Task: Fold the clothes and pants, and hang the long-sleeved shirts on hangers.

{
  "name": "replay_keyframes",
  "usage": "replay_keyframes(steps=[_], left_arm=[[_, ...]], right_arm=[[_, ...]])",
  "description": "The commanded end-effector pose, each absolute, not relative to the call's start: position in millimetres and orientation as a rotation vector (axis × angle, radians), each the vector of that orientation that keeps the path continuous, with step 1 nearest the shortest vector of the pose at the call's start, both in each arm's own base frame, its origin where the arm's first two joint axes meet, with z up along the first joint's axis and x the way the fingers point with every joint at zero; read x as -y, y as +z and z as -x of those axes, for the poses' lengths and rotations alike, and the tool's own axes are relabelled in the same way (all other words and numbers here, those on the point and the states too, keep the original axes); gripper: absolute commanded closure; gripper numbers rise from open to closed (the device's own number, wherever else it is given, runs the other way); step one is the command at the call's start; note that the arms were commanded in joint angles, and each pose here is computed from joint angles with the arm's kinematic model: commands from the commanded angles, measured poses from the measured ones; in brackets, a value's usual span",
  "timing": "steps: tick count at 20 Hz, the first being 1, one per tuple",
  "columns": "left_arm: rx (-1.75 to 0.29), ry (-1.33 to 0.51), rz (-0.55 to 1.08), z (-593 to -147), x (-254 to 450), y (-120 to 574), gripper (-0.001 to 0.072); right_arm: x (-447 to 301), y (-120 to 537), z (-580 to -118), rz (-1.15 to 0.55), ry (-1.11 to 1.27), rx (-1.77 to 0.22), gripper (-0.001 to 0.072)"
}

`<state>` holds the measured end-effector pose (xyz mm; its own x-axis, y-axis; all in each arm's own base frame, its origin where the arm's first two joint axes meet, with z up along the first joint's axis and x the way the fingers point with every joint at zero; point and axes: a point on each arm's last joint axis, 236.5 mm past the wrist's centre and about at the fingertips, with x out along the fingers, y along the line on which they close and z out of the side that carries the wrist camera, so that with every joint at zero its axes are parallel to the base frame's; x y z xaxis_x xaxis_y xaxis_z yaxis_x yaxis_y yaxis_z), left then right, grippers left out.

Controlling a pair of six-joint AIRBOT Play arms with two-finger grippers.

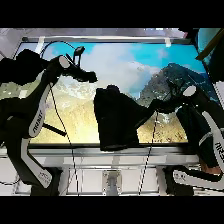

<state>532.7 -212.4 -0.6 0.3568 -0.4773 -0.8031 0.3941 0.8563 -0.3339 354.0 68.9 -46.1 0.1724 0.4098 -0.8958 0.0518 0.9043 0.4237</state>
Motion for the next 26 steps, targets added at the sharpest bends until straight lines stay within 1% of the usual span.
replay_keyframes(steps=[1,4,5,6,8,9,10,11,14,18,19,20,24,25,26], left_arm=[[-1.139,-0.676,0.070,-517,244,-46,0.0187],[-1.131,-0.802,0.289,-514,286,-56,0.0198],[-1.120,-0.839,0.339,-514,295,-56,0.0203],[-1.129,-0.846,0.356,-513,297,-61,0.0206],[-1.177,-0.867,0.349,-502,298,-72,0.0246],[-1.198,-0.885,0.345,-496,300,-73,0.0361],[-1.196,-0.901,0.332,-494,300,-72,0.0607],[-1.190,-0.902,0.331,-494,300,-69,0.0671],[-1.143,-0.905,0.326,-499,297,-44,0.0672],[-1.057,-0.856,0.250,-513,264,0,0.0672],[-1.048,-0.850,0.243,-514,256,8,0.0673],[-1.037,-0.846,0.240,-515,251,16,0.0672],[-1.034,-0.844,0.242,-515,247,18,0.0671],[-1.044,-0.850,0.239,-513,250,14,0.0611],[-1.054,-0.851,0.237,-512,252,10,0.0436]], right_arm=[[-69,-53,-345,-0.397,0.272,-1.428,0.0088],[-74,-52,-328,-0.400,0.304,-1.496,0.0088],[-75,-51,-326,-0.401,0.308,-1.505,0.0088],[-75,-51,-325,-0.403,0.310,-1.508,0.0088],[-75,-51,-325,-0.403,0.310,-1.508,0.0088],[-75,-52,-325,-0.403,0.310,-1.508,0.0088],[-75,-52,-326,-0.403,0.307,-1.503,0.0088],[-75,-51,-330,-0.407,0.304,-1.490,0.0088],[-74,-52,-345,-0.415,0.282,-1.431,0.0088],[-59,-78,-343,-0.386,0.214,-1.449,0.0090],[-57,-85,-344,-0.397,0.190,-1.437,0.0099],[-57,-91,-347,-0.412,0.178,-1.423,0.0130],[-82,-100,-364,-0.541,0.244,-1.367,0.0130],[-89,-99,-370,-0.568,0.269,-1.347,0.0145],[-92,-98,-375,-0.583,0.280,-1.327,0.0275]])
